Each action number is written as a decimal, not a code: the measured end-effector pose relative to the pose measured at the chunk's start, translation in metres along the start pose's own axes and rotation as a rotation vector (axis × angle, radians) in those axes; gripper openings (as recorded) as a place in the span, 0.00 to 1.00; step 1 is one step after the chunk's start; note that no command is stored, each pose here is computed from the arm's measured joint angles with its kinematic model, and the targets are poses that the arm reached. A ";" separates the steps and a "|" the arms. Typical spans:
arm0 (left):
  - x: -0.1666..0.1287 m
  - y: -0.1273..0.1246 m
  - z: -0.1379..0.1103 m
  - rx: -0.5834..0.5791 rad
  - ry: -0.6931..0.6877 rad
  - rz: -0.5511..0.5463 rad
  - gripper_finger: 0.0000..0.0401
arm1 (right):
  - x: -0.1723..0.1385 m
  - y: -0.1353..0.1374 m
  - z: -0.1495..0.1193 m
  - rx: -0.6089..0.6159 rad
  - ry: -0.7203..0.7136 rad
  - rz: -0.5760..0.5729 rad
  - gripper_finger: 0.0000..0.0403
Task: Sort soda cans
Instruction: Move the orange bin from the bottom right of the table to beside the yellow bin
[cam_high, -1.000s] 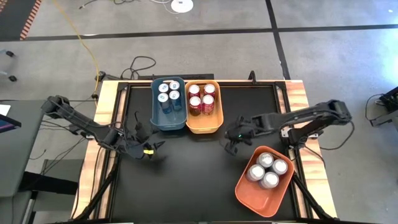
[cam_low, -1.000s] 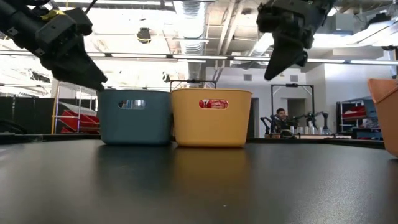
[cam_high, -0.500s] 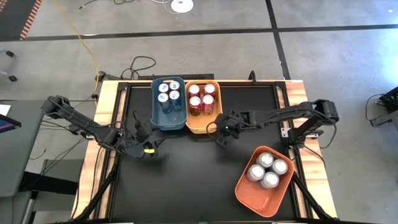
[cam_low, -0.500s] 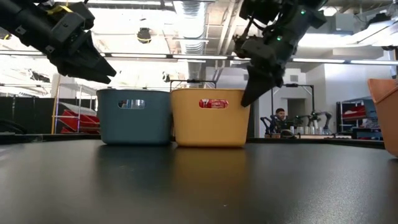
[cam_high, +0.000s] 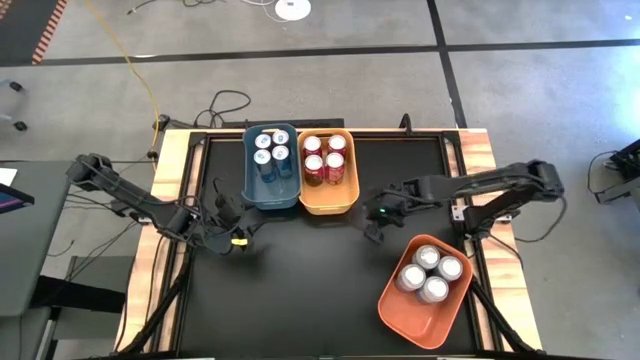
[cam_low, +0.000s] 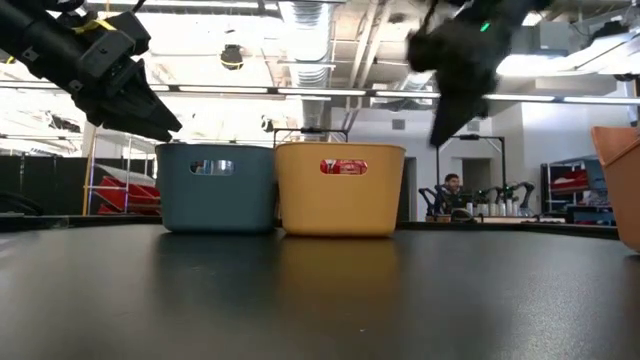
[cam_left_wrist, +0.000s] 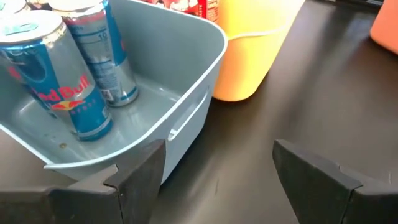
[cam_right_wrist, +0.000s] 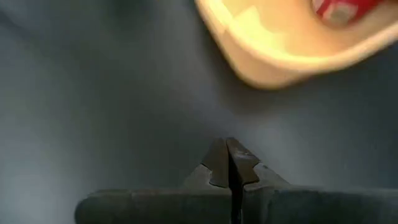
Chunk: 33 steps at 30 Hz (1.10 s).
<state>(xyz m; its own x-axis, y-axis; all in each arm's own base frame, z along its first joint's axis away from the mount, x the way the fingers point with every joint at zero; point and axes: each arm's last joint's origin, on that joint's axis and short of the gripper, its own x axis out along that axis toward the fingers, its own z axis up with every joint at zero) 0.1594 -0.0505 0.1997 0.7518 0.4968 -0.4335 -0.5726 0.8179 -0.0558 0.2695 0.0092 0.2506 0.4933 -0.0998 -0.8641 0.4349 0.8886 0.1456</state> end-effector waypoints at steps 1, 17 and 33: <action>0.000 0.000 0.000 0.000 0.000 -0.001 0.72 | -0.009 0.003 -0.002 0.025 -0.004 0.016 0.00; 0.007 -0.003 -0.004 0.029 -0.002 0.048 0.72 | -0.102 0.087 -0.079 0.202 0.246 0.382 0.00; 0.013 -0.001 0.003 0.040 -0.037 0.078 0.72 | -0.097 0.038 -0.072 0.251 0.228 -0.001 0.05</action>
<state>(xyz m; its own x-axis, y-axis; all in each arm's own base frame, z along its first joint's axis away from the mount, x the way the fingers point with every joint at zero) 0.1701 -0.0438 0.1971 0.7171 0.5694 -0.4019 -0.6172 0.7867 0.0131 0.1836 0.0851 0.3053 0.3238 0.0278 -0.9457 0.6213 0.7475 0.2348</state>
